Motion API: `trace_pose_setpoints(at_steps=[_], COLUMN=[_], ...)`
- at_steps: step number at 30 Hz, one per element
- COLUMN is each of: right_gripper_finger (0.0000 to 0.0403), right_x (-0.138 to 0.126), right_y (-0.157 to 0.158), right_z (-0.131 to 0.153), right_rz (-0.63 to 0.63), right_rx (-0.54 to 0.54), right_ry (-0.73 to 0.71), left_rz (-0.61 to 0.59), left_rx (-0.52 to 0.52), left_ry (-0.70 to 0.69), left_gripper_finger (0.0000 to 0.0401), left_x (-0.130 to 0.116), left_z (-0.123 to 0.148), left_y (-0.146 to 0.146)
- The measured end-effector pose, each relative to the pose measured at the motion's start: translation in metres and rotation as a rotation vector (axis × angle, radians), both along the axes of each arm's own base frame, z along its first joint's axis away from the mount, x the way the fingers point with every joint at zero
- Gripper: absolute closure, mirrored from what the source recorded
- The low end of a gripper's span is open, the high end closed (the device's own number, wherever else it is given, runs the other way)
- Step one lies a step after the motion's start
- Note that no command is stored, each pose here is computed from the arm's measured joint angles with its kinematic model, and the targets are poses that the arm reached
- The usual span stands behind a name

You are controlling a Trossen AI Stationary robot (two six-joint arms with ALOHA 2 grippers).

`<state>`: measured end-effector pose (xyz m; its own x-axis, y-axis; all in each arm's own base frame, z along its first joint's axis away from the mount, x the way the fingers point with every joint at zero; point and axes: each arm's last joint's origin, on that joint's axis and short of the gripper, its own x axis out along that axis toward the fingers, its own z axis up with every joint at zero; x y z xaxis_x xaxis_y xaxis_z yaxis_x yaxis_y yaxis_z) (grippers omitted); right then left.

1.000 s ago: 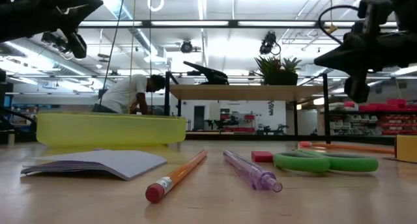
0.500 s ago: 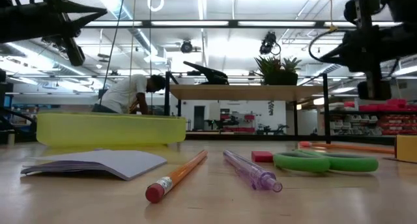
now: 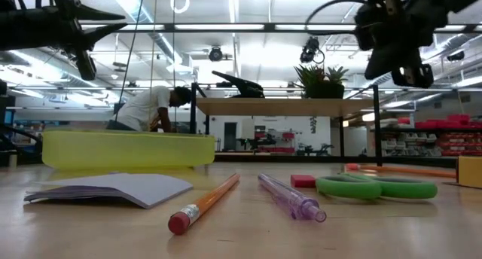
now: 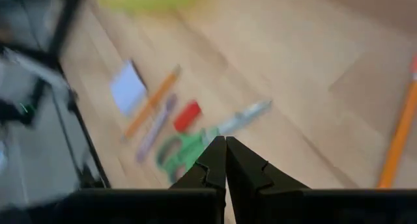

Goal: Pack school essentials
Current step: Put the yellow crayon box into the yellow supply box

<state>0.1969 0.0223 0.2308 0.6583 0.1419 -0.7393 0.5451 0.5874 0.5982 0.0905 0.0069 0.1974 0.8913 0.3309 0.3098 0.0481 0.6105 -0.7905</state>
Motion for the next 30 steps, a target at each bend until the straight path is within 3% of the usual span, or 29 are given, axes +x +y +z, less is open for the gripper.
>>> trace_pose_setpoints(at_steps=[5,9,17,23,30], right_gripper_finger=[0.0387,0.0387,0.0373,0.0292,0.0178], right_x=[0.025,0.037,0.032,0.018,0.005], right_y=[0.014,0.030,0.083,0.104,0.124], right_z=[0.005,0.007,-0.006,-0.010,-0.009], right_rz=[0.088,0.080,0.095,0.113,0.423], right_rx=[-0.020,-0.016,0.026,0.005,-0.153], right_ry=[0.171,0.305,0.432,0.471,0.401], left_rz=[0.000,0.000,0.000,0.000,0.000], left_rx=[0.001,0.001,0.002,0.004,0.005], left_ry=[0.004,0.015,0.015,0.038,0.056], left_gripper_finger=[0.0332,0.0323,0.0318,0.0314,0.0320], left_x=[0.000,0.000,0.000,0.001,0.002], left_z=[0.000,-0.001,-0.001,-0.003,-0.005], left_y=[0.000,0.000,0.000,0.000,0.000])
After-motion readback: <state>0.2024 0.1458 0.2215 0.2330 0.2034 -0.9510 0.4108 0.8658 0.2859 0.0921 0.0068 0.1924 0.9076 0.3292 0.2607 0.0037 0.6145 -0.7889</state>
